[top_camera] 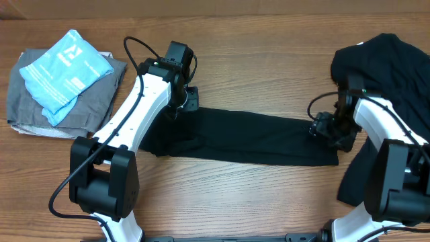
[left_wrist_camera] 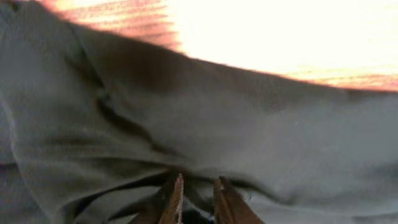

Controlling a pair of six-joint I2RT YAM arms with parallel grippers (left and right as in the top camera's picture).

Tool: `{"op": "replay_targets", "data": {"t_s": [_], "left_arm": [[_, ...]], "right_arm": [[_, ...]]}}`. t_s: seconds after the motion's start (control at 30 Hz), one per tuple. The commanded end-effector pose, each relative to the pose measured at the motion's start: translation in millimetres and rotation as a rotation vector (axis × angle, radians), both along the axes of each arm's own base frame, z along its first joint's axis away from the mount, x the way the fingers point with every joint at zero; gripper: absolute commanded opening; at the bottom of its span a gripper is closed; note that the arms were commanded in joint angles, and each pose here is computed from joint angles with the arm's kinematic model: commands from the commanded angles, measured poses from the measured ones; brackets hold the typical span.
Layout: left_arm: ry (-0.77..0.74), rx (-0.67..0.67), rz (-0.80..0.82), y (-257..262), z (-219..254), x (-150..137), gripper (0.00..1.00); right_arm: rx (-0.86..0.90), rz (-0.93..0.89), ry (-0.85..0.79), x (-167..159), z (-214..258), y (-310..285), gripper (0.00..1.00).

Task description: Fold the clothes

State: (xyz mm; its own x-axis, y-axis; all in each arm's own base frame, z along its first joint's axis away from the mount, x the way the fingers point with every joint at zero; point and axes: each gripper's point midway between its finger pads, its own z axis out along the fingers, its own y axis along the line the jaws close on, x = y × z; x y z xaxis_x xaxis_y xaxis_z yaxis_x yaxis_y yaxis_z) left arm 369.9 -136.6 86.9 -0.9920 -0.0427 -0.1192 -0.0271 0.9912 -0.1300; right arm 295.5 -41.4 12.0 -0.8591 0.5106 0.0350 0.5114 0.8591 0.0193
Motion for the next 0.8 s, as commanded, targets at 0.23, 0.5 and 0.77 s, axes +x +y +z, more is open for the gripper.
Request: {"op": "replay_targets", "data": {"t_s": [0.23,0.5,0.77], "left_arm": [[0.047,0.025,-0.018,9.3,-7.0,-9.2,0.22],[0.063,-0.035,0.014,14.1,-0.7,-10.2,0.20],[0.027,-0.159,0.169,59.9,26.6,2.0,0.25]], "right_arm": [[0.158,-0.065,-0.035,-9.5,-7.0,-20.5,0.76],[0.149,-0.053,-0.070,-9.7,-23.2,-17.4,0.69],[0.107,-0.024,-0.049,-23.3,-40.9,-12.9,0.70]]}}
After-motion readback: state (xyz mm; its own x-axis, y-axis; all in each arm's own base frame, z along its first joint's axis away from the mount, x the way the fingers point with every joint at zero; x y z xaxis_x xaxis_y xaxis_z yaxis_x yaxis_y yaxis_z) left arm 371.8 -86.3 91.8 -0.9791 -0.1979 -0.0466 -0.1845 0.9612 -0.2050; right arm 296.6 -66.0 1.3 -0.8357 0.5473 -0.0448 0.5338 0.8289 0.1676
